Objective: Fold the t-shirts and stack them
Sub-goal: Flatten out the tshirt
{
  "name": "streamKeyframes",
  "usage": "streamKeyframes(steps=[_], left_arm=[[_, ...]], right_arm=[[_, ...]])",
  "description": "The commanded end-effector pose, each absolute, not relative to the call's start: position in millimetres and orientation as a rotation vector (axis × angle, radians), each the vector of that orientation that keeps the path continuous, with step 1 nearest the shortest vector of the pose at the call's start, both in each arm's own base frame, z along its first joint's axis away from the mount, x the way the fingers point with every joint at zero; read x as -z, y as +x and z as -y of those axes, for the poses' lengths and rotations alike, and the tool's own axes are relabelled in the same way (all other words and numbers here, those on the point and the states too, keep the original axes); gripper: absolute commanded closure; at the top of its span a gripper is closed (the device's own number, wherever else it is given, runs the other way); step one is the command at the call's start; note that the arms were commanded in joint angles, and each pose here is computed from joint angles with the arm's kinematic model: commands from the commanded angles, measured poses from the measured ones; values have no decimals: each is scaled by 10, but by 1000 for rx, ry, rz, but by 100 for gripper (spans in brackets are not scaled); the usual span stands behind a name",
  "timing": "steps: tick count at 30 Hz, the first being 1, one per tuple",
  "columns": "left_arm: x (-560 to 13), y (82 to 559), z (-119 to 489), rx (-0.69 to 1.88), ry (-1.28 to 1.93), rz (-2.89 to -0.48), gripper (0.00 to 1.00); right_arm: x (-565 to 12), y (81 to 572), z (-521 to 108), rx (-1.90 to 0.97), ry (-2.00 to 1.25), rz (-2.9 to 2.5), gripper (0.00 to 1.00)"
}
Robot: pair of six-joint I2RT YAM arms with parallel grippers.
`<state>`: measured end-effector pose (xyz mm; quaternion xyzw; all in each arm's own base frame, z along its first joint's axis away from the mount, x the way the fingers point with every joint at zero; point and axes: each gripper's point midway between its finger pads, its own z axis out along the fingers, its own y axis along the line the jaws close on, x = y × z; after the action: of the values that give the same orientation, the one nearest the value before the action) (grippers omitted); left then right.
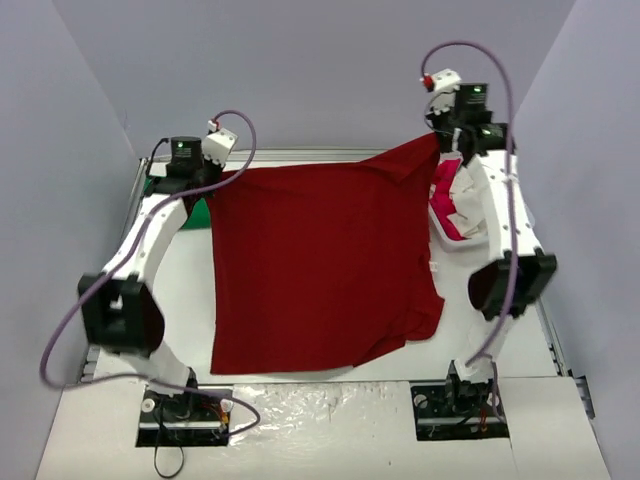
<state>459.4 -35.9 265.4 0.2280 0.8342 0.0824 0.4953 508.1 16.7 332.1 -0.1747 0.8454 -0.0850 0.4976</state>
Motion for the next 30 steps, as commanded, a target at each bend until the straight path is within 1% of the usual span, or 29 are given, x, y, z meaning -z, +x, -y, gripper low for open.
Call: streamKeyframes(steps=[1, 2, 3, 4, 5, 6, 7, 10, 11, 12, 13, 14, 15, 16, 17, 20, 21, 23, 24, 25, 26, 28, 29, 30], left_arm=[[-2491, 5086, 87, -337, 510, -2016, 92], [-2476, 5193, 62, -361, 512, -2029, 80], [-2222, 5315, 57, -374, 520, -2074, 65], [-2229, 5382, 7, -413, 494, -2071, 61], [-2183, 5422, 1, -428, 504, -2071, 57], [-2130, 5460, 33, -439, 519, -2073, 54], [-2155, 5465, 7, -467, 511, -2068, 54], [-2270, 5380, 101, -459, 552, -2037, 52], [-2249, 5323, 92, -472, 561, -2041, 51], [-2381, 5265, 113, -464, 559, -2016, 51], [-2412, 5210, 114, -458, 560, -2015, 51], [-2469, 5151, 129, -448, 547, -2006, 51], [-2522, 5013, 132, -432, 544, -2003, 51], [-2534, 4942, 150, -413, 548, -2004, 51], [-2553, 4781, 180, -380, 553, -2006, 51], [-2511, 4548, 252, -331, 568, -2008, 50], [-2442, 4412, 253, -316, 575, -2021, 50], [-2454, 4254, 265, -289, 570, -2023, 50], [-2406, 4171, 270, -276, 578, -2040, 50], [-2293, 4085, 301, -247, 598, -2057, 50], [-2363, 4003, 300, -240, 586, -2038, 50], [-2283, 3867, 318, -216, 600, -2060, 50], [-2354, 3797, 308, -211, 585, -2047, 50], [-2351, 3740, 302, -203, 587, -2054, 50]], right_arm=[[-3443, 5432, -190, 396, -361, -1985, 97], [-3098, 5589, -288, 434, -396, -2045, 61], [-2902, 5713, -317, 451, -406, -2072, 42], [-2821, 5756, -365, 464, -412, -2082, 34], [-2734, 5793, -375, 472, -410, -2095, 31], [-2594, 5818, -393, 483, -426, -2118, 25], [-2545, 5807, -411, 488, -440, -2128, 20], [-2449, 5711, -422, 474, -480, -2156, 18], [-2457, 5663, -446, 467, -491, -2158, 18], [-2555, 5585, -442, 453, -490, -2147, 18], [-2384, 5498, -467, 427, -523, -2186, 18], [-2370, 5428, -489, 417, -534, -2193, 19], [-2433, 5333, -480, 408, -526, -2190, 19], [-2202, 5219, -504, 381, -559, -2243, 20], [-2260, 5116, -523, 356, -557, -2238, 21], [-1925, 4846, -608, 267, -612, -2314, 25], [-1929, 4789, -658, 244, -614, -2309, 32], [-1746, 4667, -722, 199, -649, -2347, 41], [-1705, 4640, -759, 182, -663, -2352, 47], [-1662, 4624, -796, 154, -669, -2360, 49], [-1603, 4625, -878, 96, -690, -2365, 49], [-1568, 4660, -955, 62, -704, -2365, 47], [-1481, 4692, -1004, 33, -717, -2376, 45], [-1526, 4761, -1036, 23, -715, -2362, 45]])
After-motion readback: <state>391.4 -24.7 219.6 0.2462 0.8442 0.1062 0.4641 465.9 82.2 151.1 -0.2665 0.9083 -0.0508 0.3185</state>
